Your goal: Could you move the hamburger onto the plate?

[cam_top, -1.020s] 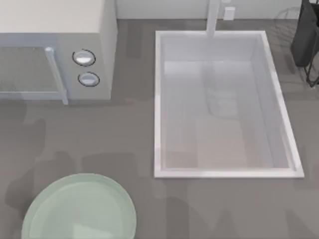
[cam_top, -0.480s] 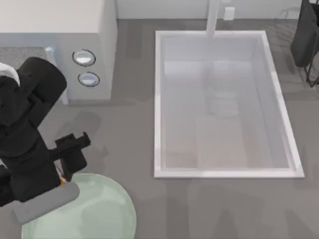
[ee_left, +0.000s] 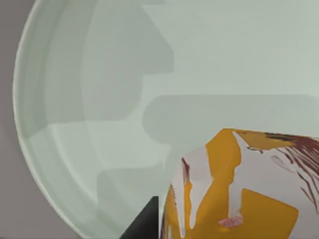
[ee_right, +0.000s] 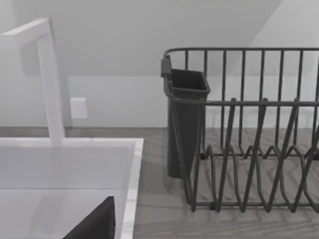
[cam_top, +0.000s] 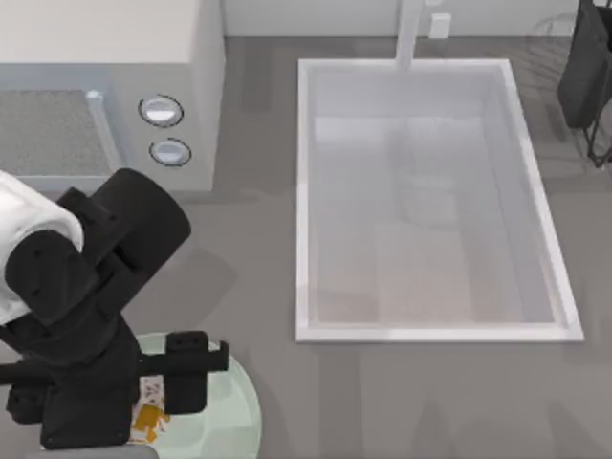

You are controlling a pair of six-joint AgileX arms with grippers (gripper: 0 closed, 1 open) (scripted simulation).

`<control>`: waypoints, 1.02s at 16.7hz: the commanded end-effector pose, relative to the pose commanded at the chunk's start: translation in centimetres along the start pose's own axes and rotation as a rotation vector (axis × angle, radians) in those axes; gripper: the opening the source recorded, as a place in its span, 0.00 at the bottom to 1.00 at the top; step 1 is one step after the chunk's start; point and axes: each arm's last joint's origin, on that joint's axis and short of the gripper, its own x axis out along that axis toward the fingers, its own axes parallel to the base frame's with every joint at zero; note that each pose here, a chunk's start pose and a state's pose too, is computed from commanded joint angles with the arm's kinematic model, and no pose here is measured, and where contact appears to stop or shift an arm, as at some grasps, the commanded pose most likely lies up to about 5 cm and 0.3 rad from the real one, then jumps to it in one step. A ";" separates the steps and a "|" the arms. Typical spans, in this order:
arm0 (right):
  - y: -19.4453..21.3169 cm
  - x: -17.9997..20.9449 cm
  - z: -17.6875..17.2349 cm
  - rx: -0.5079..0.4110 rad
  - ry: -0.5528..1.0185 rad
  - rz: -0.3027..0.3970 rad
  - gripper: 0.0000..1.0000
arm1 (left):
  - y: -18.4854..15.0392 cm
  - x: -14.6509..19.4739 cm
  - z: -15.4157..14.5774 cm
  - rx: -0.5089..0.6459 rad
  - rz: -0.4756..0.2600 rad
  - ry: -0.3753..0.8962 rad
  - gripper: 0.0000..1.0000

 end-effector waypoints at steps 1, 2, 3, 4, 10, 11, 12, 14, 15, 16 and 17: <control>0.0 0.0 0.0 0.000 0.000 0.000 1.00 | 0.0 0.0 0.0 0.000 0.000 0.000 0.00; 0.0 0.0 0.0 0.000 0.000 0.000 1.00 | 0.0 0.0 -0.1 -0.004 -0.002 -0.003 0.00; 0.0 0.0 0.0 0.000 0.000 0.000 1.00 | 0.0 0.1 -0.1 -0.004 -0.002 -0.004 0.00; 0.0 0.0 0.0 0.000 0.000 0.000 1.00 | 0.0 0.5 -0.1 -0.003 -0.003 -0.006 0.00; 0.0 0.0 0.0 0.000 0.000 0.000 1.00 | 0.1 4.1 -0.1 0.003 0.003 0.002 0.00; 0.0 0.0 0.0 0.000 0.000 0.000 1.00 | 0.0 4.4 0.0 0.001 0.001 0.000 0.00; 0.0 0.0 0.0 0.000 0.000 0.000 1.00 | 0.0 4.5 0.0 0.000 0.000 0.000 0.00; 0.0 0.0 0.0 0.000 0.000 0.000 1.00 | 0.0 4.5 0.0 0.000 0.000 0.000 0.00; 0.0 0.0 0.0 0.000 0.000 0.000 1.00 | 0.0 4.5 0.0 0.000 0.000 0.000 0.00; 0.0 0.0 0.0 0.000 0.000 0.000 1.00 | 0.0 4.5 0.0 0.000 0.000 0.000 0.08; 0.0 0.0 0.0 0.000 0.000 0.000 1.00 | 0.0 4.5 0.0 0.000 0.000 0.000 0.15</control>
